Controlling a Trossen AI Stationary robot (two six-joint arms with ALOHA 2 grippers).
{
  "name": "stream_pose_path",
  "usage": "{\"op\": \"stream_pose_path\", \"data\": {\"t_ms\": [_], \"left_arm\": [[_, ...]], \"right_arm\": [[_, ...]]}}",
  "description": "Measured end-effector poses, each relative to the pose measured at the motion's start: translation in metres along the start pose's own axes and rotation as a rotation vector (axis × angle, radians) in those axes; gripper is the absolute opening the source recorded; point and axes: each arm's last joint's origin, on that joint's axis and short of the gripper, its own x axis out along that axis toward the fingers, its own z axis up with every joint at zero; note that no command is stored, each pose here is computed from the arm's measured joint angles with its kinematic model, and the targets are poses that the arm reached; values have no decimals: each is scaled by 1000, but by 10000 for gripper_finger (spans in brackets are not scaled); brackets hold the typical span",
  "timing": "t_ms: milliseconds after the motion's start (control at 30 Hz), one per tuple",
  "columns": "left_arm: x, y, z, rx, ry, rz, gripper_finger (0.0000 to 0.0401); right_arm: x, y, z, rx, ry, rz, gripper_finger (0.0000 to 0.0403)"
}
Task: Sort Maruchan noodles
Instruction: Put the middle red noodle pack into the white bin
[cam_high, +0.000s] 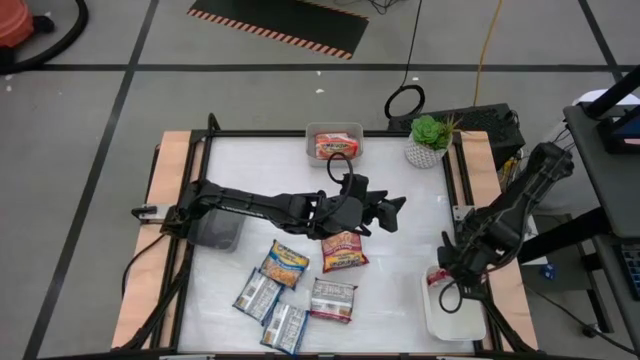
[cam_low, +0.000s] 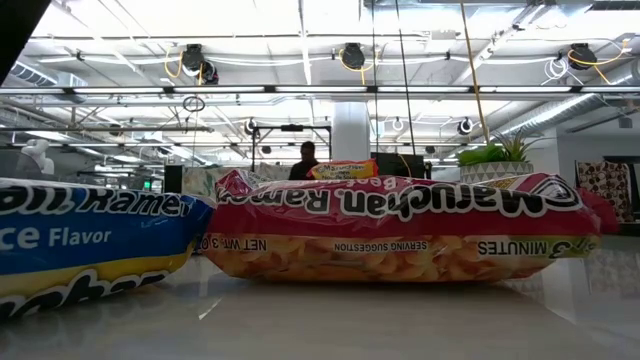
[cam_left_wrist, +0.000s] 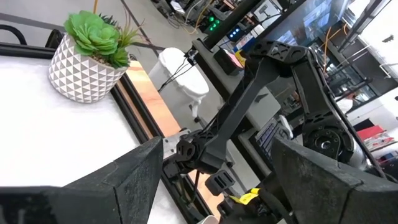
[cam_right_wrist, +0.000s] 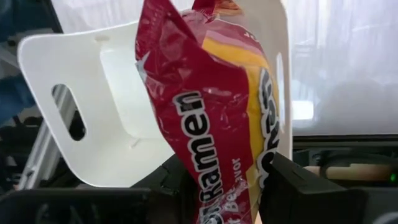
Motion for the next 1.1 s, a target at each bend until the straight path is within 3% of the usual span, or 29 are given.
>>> {"op": "stream_pose_path", "data": {"t_ms": [367, 800, 933, 1100], "left_arm": [[-5, -4, -7, 5, 19, -9, 303], [-12, -3, -19, 10, 99, 13, 303], [-13, -5, -22, 12, 164, -20, 303], [-20, -2, -35, 48, 304, -9, 303]], "right_arm": [[7, 0, 4, -42, 36, -59, 125], [9, -2, 4, 32, 36, -124, 230], [5, -1, 3, 64, 16, -86, 252], [-13, 4, 1, 68, -68, 49, 255]]}}
